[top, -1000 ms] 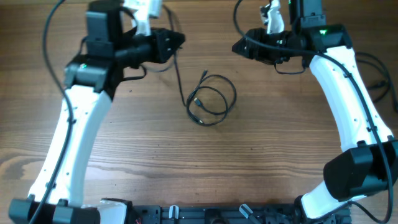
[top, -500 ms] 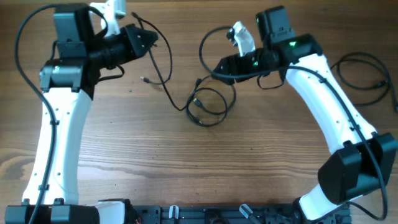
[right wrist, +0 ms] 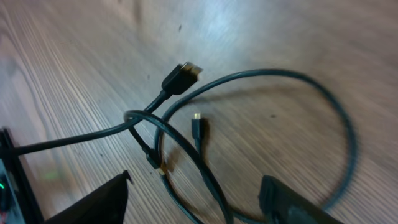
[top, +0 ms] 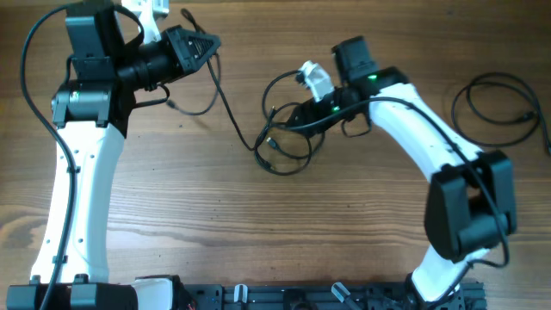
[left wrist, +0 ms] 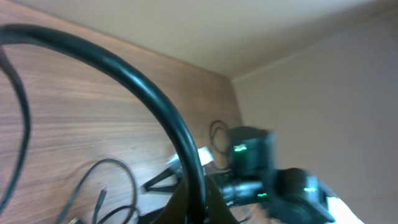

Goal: Untangle cables

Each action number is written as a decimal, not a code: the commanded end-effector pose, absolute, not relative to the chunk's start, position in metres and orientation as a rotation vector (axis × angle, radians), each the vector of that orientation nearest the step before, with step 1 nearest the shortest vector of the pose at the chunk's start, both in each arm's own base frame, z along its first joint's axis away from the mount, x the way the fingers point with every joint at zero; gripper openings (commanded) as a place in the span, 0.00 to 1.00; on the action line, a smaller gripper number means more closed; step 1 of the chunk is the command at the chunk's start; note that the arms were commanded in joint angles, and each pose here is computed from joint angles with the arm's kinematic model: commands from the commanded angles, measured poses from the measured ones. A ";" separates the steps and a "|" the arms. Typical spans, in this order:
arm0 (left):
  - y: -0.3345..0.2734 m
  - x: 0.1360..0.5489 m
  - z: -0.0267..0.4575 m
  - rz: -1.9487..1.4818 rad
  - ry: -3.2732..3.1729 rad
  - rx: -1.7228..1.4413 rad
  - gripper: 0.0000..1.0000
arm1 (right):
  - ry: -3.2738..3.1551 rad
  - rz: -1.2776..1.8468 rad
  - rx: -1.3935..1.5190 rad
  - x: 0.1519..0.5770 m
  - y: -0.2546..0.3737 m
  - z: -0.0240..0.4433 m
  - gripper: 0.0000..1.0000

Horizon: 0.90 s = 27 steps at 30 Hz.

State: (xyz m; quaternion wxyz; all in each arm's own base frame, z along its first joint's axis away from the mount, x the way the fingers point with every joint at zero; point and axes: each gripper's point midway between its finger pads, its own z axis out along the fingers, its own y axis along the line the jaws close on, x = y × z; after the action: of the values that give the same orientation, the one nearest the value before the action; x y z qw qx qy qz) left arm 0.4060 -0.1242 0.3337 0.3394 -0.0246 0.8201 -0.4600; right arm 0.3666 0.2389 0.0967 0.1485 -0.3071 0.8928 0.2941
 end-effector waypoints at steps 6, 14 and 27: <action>-0.141 0.396 0.370 -1.428 2.041 -0.024 0.04 | 2.588 0.790 -0.999 0.361 0.244 0.064 0.60; -0.150 0.392 0.419 -1.626 1.904 0.011 0.04 | 2.628 0.732 -0.981 0.365 0.237 0.052 0.20; -0.086 0.408 0.456 -1.552 1.733 -0.088 0.04 | 2.752 0.675 -0.590 0.393 0.203 0.049 0.04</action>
State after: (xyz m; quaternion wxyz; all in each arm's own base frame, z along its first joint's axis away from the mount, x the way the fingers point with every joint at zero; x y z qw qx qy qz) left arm 0.4097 -0.1070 0.4480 0.3880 -0.0133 0.6880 -0.6131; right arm 0.3864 0.2185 0.0579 0.1331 -0.2533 0.9273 0.2414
